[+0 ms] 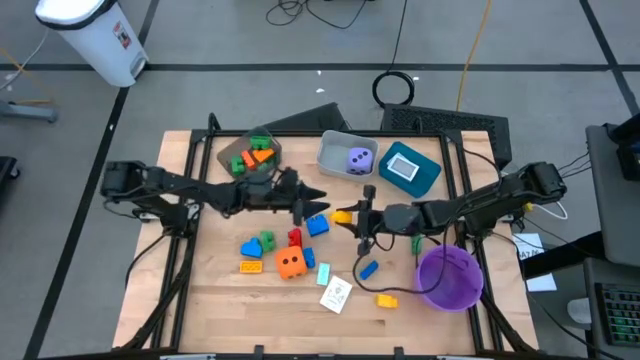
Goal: Pick & Place Toys
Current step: Put the yellow gamepiece into the black bin
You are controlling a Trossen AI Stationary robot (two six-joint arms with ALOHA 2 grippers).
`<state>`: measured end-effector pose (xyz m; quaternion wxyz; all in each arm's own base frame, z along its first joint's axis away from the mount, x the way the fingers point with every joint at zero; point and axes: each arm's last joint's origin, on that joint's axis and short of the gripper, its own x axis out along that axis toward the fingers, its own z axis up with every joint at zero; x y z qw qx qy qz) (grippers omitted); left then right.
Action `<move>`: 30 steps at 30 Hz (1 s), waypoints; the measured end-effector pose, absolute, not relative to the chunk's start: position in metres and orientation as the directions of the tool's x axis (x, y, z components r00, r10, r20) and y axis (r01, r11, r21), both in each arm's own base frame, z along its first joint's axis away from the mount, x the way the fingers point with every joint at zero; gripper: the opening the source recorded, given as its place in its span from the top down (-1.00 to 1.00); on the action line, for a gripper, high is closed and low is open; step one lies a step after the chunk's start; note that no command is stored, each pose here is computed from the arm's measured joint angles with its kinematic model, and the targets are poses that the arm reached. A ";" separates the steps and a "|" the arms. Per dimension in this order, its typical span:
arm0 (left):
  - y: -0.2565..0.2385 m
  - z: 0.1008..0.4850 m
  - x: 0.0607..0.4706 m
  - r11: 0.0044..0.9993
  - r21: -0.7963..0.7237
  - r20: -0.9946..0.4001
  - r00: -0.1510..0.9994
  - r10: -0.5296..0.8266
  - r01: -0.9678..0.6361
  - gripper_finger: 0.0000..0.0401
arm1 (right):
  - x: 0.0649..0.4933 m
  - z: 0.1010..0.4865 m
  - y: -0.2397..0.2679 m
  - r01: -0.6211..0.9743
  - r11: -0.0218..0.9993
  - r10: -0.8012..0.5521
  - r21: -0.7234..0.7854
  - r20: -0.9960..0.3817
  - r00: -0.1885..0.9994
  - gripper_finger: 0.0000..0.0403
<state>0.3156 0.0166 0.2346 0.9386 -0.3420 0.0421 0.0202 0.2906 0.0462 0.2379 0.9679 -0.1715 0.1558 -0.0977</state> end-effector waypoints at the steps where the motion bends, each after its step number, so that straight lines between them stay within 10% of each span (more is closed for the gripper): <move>1: 0.018 0.234 0.321 0.758 -0.649 -0.099 0.995 -0.007 -0.059 -0.53 | 0.290 0.238 0.046 0.146 0.919 -0.254 -0.366 -0.269 0.929 0.36; 17: 0.020 0.220 0.351 0.716 -0.695 -0.137 0.989 -0.048 -0.062 -0.50 | 0.289 0.238 0.043 0.222 0.877 -0.354 -0.425 -0.263 0.897 0.36; 30: 0.020 0.220 0.351 0.717 -0.694 -0.144 0.988 -0.050 -0.066 0.22 | 0.289 0.237 0.043 0.212 0.869 -0.356 -0.447 -0.267 0.896 0.35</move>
